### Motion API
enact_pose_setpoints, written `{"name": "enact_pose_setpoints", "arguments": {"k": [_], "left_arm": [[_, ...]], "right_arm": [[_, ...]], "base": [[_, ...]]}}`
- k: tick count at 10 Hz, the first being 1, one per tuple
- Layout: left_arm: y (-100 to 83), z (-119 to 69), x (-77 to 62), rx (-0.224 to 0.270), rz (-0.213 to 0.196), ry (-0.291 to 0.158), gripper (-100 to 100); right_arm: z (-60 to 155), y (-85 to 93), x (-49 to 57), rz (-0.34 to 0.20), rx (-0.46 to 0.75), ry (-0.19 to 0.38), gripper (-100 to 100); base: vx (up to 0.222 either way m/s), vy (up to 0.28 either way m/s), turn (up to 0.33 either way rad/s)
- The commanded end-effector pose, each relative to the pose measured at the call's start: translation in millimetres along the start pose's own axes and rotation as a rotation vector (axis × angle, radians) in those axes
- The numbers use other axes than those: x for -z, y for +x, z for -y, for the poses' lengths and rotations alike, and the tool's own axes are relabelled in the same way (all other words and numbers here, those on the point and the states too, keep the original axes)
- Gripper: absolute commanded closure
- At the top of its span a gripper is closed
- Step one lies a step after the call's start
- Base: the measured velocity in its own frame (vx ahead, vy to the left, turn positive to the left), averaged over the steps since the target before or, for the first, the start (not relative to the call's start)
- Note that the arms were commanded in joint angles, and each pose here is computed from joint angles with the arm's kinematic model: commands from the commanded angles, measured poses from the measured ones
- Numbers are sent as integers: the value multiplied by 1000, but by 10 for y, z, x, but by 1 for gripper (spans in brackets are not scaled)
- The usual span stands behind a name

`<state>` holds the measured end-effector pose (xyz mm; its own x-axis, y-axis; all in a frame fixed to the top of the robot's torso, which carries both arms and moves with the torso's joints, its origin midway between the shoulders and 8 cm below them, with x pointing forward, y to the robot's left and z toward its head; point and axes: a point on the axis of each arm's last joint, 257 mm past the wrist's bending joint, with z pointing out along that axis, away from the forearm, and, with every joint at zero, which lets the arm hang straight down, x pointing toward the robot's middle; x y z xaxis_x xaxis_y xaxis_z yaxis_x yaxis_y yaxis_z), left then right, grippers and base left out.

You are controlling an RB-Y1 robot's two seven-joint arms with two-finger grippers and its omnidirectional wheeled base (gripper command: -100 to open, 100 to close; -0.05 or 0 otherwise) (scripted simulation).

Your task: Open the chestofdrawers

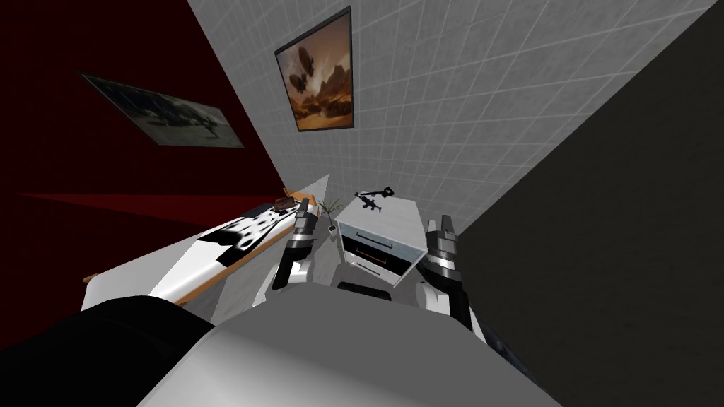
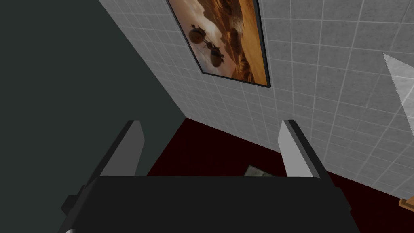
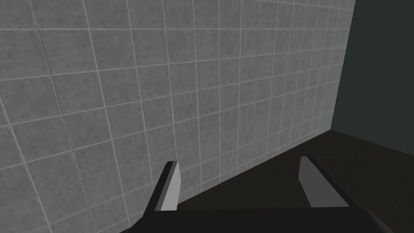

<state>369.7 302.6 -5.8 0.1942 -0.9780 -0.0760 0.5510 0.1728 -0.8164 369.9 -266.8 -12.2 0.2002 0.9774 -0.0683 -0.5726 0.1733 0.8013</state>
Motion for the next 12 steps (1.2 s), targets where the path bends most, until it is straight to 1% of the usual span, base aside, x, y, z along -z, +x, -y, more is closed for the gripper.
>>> {"name": "enact_pose_setpoints", "arguments": {"k": [1, 4, 5, 7, 10, 11, 12], "left_arm": [[0, 0, 0, 0, 0, 0, 0], [0, 1, 0, 0, 0, 0, 0], [0, 1, 0, 0, 0, 0, 0], [0, -2, 1, 0, 0, -1, 0], [0, -3, 1, 0, 0, -1, 0], [0, -3, 1, 0, 0, -1, 0], [0, -3, 1, 0, 0, -1, 0]], "right_arm": [[0, 0, 0, 0, 0, 0, 0], [-1, 0, 0, 0, 0, 0, 0], [11, 49, 5, -47, 44, -4, -100], [32, 116, 8, -103, 120, -12, -100], [72, 224, 5, -184, 266, -39, -100], [72, 224, 5, -184, 280, -40, -100], [86, 258, 0, -204, 335, -52, -100]], "base": [[0, 0, 0], [0, 0, 0], [7, 13, -13], [3, 36, -29], [13, 67, -47], [9, 53, -17], [10, 49, -31]]}}
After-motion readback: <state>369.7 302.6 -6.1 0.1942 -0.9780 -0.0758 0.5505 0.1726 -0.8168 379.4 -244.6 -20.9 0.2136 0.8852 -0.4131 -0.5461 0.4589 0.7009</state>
